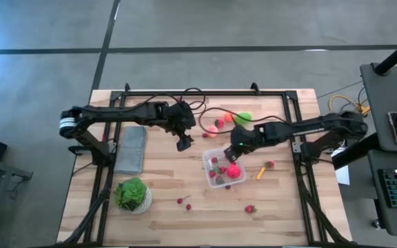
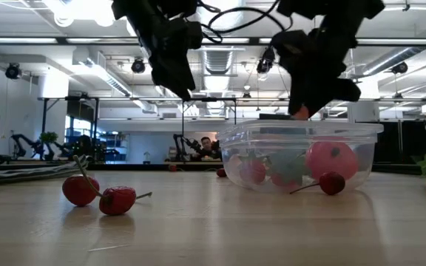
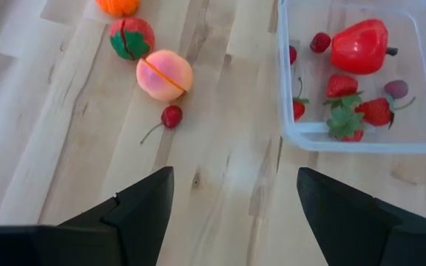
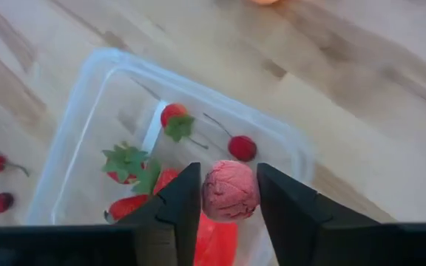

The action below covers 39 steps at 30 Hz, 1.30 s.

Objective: Pick and placing Produce into tupperware
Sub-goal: Put the bottom peach into the transparent bin, then put the cherry into the transparent bin

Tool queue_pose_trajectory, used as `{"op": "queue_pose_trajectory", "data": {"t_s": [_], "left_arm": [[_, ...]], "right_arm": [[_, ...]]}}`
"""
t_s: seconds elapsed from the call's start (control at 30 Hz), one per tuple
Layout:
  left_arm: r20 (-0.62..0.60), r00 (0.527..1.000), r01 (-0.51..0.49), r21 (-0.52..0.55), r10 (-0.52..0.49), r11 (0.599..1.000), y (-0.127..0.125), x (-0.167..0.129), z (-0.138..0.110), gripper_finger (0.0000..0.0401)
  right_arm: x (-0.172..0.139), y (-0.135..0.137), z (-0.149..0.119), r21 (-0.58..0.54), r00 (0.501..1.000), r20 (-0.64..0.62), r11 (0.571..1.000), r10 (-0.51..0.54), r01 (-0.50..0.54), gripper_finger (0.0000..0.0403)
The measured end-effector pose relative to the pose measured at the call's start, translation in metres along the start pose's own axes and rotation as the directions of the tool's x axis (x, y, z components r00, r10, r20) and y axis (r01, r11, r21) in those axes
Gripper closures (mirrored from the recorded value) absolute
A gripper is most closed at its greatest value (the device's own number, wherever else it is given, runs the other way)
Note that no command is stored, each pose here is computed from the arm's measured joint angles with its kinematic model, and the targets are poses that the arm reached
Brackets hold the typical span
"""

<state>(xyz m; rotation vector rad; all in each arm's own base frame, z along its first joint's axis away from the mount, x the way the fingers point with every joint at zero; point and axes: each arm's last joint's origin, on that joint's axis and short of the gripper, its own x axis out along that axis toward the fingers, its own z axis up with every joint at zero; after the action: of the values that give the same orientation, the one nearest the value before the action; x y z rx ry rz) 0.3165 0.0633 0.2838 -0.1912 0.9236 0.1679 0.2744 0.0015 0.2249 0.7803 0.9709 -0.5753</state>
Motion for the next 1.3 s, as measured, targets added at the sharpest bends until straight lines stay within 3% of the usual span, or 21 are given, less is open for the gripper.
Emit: {"op": "queue_pose_trajectory", "data": {"t_s": [0.13, 0.33, 0.53, 0.67, 1.0, 1.13, 1.23, 1.3], "left_arm": [[-0.004, 1.0, -0.001, -0.014, 0.001, 1.0, 0.0, -0.004, -0.008, 0.0129], [0.004, 1.0, -0.004, -0.062, 0.005, 0.998, 0.002, -0.002, -0.02, 0.0129], [0.04, 0.999, 0.005, -0.074, -0.002, 0.997, 0.002, -0.003, -0.022, 0.0129], [0.05, 0.999, 0.006, -0.066, -0.003, 0.998, 0.001, -0.005, -0.021, 0.0129], [0.047, 0.999, 0.014, -0.069, -0.011, 0.998, 0.001, -0.005, -0.021, 0.0129], [0.048, 0.999, 0.005, 0.014, -0.006, 1.0, 0.001, -0.005, -0.021, 0.0129], [0.054, 0.995, -0.087, 0.025, 0.085, 0.996, 0.006, -0.005, -0.021, 0.0129], [0.056, 0.985, -0.163, -0.053, 0.166, 0.985, 0.016, -0.007, -0.02, 0.0129]], "right_arm": [[0.016, 0.014, 0.007, -0.012, 0.998, -0.063, 1.0, -0.003, 0.003, 0.0242], [0.028, 0.032, 0.014, -0.031, 0.985, -0.133, 0.993, -0.113, 0.11, 0.0187], [0.012, 0.019, 0.008, 0.003, 0.898, -0.262, 0.93, -0.355, 0.368, 0.0166], [-0.006, -0.001, -0.004, 0.051, 0.84, -0.328, 0.88, -0.431, 0.472, 0.0163], [-0.034, -0.047, -0.049, 0.258, 0.865, -0.362, 0.854, -0.348, 0.451, 0.0167], [-0.047, -0.054, -0.057, 0.307, 0.897, -0.306, 0.858, -0.32, 0.411, 0.0164], [-0.054, -0.056, -0.059, 0.318, 0.92, -0.261, 0.874, -0.292, 0.367, 0.0161], [-0.057, -0.058, -0.059, 0.323, 0.927, -0.242, 0.878, -0.285, 0.354, 0.0161]]}}
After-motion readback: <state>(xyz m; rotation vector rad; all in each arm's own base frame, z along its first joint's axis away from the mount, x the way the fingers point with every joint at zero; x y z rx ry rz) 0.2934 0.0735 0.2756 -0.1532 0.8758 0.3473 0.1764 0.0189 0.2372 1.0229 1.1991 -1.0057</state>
